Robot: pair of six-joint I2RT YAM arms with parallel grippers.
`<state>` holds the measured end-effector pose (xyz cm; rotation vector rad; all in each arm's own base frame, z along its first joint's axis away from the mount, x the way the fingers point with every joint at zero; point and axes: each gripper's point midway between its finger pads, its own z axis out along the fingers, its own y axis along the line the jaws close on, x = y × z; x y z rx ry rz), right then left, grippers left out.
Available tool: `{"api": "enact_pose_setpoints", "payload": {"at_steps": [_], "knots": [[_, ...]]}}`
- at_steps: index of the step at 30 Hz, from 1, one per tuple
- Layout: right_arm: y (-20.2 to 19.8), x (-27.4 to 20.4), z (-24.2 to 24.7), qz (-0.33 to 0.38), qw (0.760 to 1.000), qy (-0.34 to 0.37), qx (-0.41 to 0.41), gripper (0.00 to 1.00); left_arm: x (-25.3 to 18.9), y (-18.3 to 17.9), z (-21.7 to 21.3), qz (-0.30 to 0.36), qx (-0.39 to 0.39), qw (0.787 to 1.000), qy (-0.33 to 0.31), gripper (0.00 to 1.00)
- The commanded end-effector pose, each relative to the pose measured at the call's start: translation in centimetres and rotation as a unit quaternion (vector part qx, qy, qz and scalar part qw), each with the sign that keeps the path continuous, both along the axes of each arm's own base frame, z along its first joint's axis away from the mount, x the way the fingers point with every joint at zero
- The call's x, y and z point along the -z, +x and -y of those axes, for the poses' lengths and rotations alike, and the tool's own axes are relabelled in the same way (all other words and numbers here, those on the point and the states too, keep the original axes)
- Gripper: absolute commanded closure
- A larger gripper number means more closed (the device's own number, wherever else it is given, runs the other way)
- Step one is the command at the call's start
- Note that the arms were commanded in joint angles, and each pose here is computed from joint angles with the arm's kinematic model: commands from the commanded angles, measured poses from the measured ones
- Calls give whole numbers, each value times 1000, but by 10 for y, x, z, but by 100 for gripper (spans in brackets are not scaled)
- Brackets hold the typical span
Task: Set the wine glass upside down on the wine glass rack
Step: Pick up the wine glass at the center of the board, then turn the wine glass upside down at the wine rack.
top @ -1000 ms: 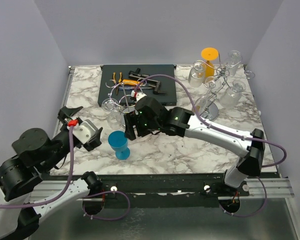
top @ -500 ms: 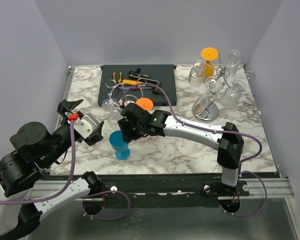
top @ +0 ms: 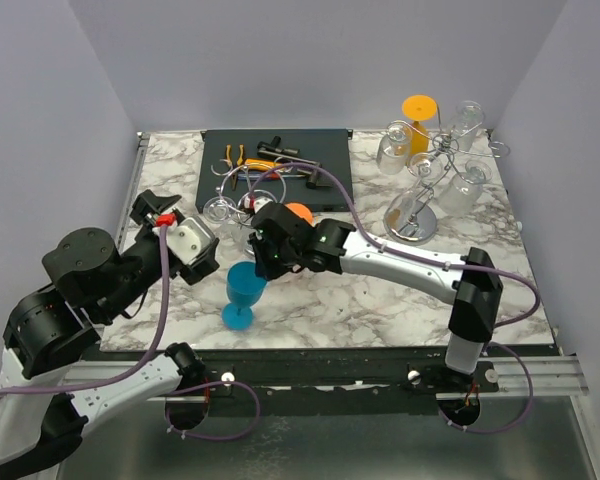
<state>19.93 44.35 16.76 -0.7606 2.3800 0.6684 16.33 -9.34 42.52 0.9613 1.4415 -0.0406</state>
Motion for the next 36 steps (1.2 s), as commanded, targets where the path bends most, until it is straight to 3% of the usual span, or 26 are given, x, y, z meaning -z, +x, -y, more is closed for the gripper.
{"api": "enact_pose_setpoints", "payload": {"at_steps": [1, 10, 17, 24, 29, 34, 36], "knots": [[-12, -70, -4, 30, 995, 90, -28, 94, -15, 0, 10, -5, 12, 1000, -29, 6], [-44, -179, 17, 67, 973, 205, -78, 95, -38, 0, 19, -9, 23, 998, -56, 5], [-41, -229, 59, 131, 962, 237, -42, 99, -36, -2, 25, -39, 32, 997, -59, 1], [-45, -286, 115, 243, 907, 345, -9, 100, -17, 0, 38, -92, 28, 992, -80, 1], [-40, -309, 146, 312, 878, 361, 19, 100, -12, 6, 48, -142, 5, 983, -118, 1], [-37, -330, 159, 362, 855, 370, 26, 100, -16, 3, 68, -188, 28, 971, -147, 1], [-37, -336, 159, 375, 847, 377, 23, 100, -20, 6, 73, -185, 35, 970, -151, 8]]}}
